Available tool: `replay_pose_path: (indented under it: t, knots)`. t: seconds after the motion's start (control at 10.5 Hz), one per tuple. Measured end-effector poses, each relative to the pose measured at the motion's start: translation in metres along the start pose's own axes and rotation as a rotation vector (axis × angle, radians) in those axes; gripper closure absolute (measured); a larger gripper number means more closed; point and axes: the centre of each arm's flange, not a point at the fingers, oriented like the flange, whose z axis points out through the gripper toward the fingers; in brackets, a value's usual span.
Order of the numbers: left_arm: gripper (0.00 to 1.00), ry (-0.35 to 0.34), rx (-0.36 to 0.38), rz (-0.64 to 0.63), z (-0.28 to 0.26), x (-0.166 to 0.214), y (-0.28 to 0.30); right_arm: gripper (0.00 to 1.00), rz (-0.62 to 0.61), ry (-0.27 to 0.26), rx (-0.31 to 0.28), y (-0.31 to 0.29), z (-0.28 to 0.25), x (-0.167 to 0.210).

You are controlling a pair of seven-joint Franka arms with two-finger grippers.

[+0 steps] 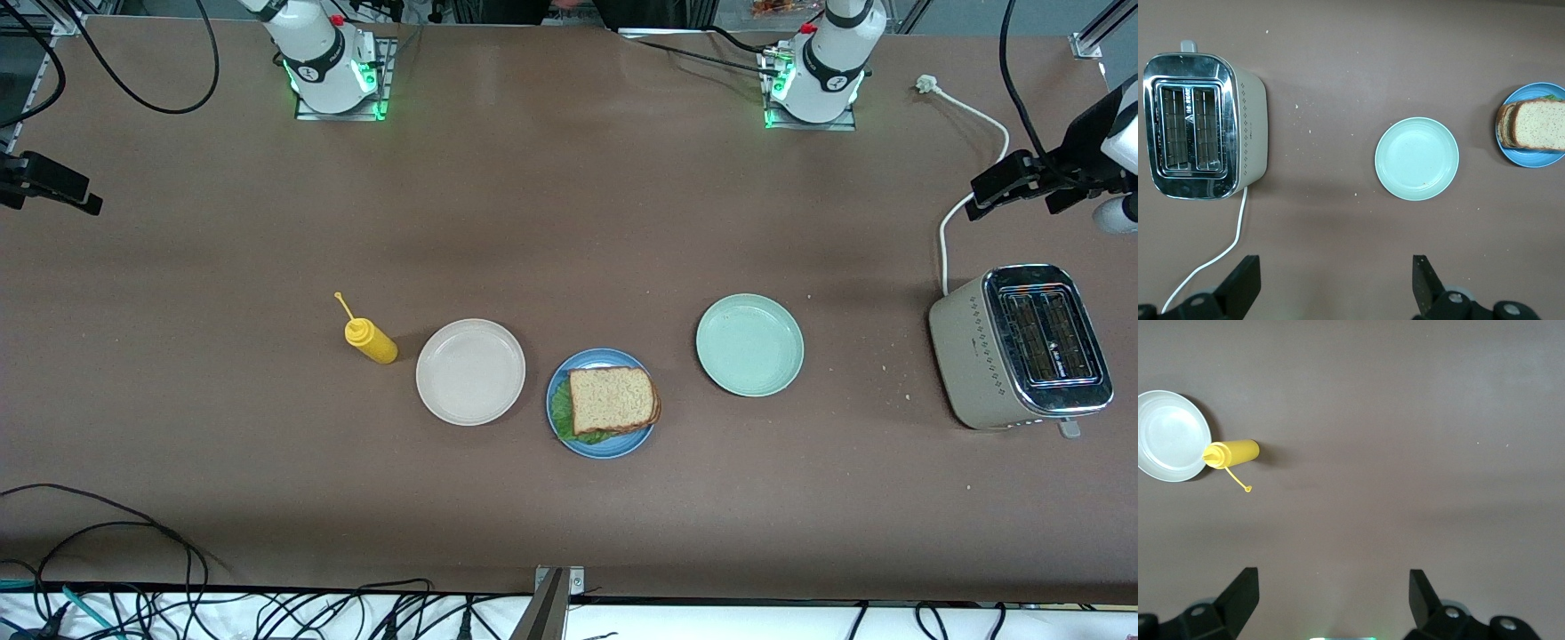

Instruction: Make sandwich in blue plate with both arms

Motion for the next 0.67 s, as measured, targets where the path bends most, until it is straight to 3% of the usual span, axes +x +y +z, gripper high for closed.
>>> replay_pose_path:
  t: [0.67]
  knots:
    - [0.0,0.0,0.0,-0.014,0.0,0.0011,-0.0066,0.0,-0.006,0.0,0.003,-0.0033,0.0001,0.0001]
